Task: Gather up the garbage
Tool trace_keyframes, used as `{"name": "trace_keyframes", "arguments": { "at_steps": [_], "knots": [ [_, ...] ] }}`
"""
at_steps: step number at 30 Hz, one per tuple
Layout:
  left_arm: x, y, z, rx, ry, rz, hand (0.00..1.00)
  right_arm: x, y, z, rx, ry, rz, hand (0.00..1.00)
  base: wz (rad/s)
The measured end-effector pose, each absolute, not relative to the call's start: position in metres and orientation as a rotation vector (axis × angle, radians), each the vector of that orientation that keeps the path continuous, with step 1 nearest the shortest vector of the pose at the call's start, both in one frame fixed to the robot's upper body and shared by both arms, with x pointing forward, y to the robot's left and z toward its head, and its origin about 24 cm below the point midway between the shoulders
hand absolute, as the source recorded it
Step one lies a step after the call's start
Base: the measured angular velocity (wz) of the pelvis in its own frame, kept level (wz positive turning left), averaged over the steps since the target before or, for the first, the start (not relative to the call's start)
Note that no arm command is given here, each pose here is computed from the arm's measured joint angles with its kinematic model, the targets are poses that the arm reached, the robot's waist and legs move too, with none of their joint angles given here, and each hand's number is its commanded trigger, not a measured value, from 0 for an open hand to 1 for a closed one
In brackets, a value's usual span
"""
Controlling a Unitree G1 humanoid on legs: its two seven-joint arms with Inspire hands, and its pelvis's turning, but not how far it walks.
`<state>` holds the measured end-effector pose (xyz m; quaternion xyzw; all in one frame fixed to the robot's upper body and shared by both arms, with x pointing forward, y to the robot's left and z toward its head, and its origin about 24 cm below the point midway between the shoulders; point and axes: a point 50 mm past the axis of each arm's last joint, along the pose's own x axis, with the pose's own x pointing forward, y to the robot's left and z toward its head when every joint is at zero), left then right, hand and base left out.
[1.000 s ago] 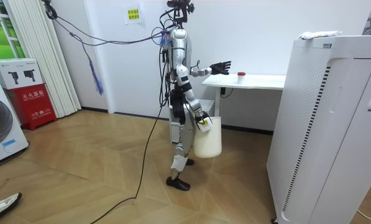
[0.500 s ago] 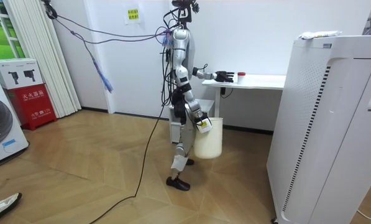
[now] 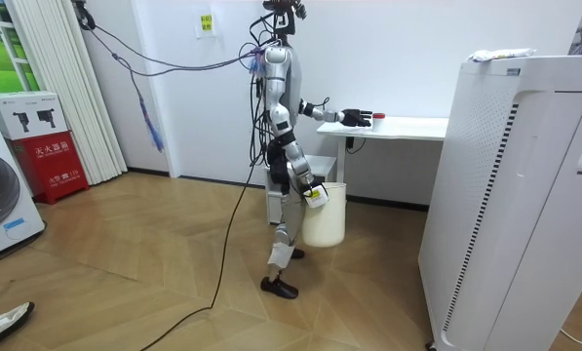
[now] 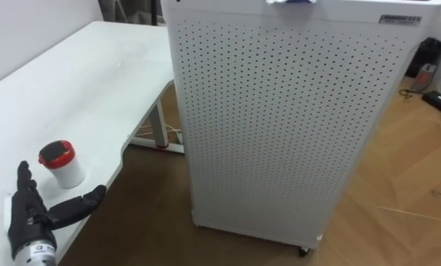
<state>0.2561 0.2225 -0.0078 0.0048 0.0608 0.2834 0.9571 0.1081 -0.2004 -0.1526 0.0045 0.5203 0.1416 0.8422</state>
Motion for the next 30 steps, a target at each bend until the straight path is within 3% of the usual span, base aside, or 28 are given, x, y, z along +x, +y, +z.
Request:
{"name": "trace_keyframes", "arguments": {
  "at_steps": [30],
  "knots": [
    [0.296, 0.244, 0.006, -0.056, 0.154, 0.701, 0.00, 0.115, -0.194, -0.151, -0.075, 1.081, 0.315, 1.00, -0.03]
  ]
}}
